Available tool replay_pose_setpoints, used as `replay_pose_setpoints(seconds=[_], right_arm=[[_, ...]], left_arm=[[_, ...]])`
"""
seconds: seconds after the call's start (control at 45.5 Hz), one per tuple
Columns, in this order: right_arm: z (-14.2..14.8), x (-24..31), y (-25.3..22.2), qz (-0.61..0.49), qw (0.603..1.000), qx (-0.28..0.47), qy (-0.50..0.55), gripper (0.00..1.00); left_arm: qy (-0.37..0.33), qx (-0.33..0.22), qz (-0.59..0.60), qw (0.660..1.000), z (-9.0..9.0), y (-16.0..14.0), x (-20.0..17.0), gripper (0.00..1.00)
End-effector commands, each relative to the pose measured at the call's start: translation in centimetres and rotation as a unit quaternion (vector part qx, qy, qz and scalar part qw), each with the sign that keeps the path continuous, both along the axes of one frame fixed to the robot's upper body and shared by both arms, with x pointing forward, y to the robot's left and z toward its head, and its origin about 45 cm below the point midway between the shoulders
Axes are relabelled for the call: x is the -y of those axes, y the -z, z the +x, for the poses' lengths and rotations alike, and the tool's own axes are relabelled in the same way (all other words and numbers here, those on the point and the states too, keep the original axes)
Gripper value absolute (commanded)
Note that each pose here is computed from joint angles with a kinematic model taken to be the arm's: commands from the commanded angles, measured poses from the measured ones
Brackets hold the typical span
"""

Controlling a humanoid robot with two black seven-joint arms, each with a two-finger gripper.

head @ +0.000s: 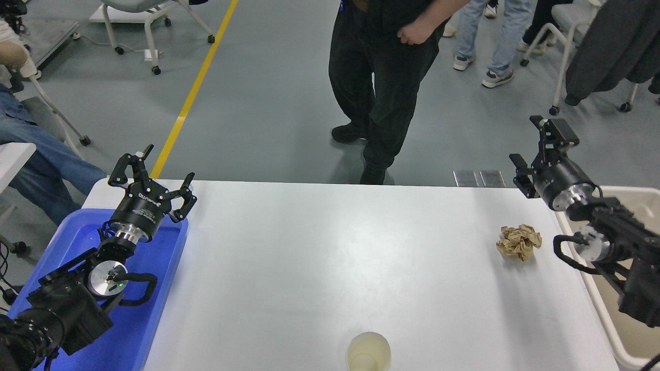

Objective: Dispose of the paper cup in the dustbin

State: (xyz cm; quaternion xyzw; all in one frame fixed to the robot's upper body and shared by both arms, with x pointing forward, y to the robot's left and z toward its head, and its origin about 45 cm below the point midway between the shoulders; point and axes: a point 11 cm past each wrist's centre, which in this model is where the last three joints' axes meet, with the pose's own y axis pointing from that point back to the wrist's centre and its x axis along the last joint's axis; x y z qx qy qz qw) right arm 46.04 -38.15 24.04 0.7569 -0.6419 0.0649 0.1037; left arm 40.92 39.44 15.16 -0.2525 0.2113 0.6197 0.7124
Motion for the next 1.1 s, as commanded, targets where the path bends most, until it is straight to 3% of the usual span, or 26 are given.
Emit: replay_pose_setpoints(seconds=[0.0, 0.33, 0.747, 0.923, 1.077], right_arm=[[-0.2, -0.6, -3.3, -0.120, 0.988, -0.011, -0.093, 1.00], [-6.0, -5.3, -3.8, -0.276, 0.904, -0.036, -0.324, 1.00], [-14.6, -5.1, -2.3, -0.329, 0.805, -0.135, -0.476, 1.00], [-16.7, -4.3, -1.6, -0.371, 0.755, -0.173, -0.512, 1.00], [-16.5, -4.2, -2.2, -0.417, 0.710, -0.190, -0.535, 1.00]], left_arm=[[0.000, 0.000, 0.000, 1.000, 0.0, 0.0, 0.0, 1.00], [0.000, 0.000, 0.000, 1.000, 0.0, 0.0, 0.0, 1.00], [-0.001, 0.000, 0.000, 1.000, 0.0, 0.0, 0.0, 1.00], [0.000, 0.000, -0.001, 1.000, 0.0, 0.0, 0.0, 1.00], [0.000, 0.000, 0.000, 1.000, 0.0, 0.0, 0.0, 1.00]])
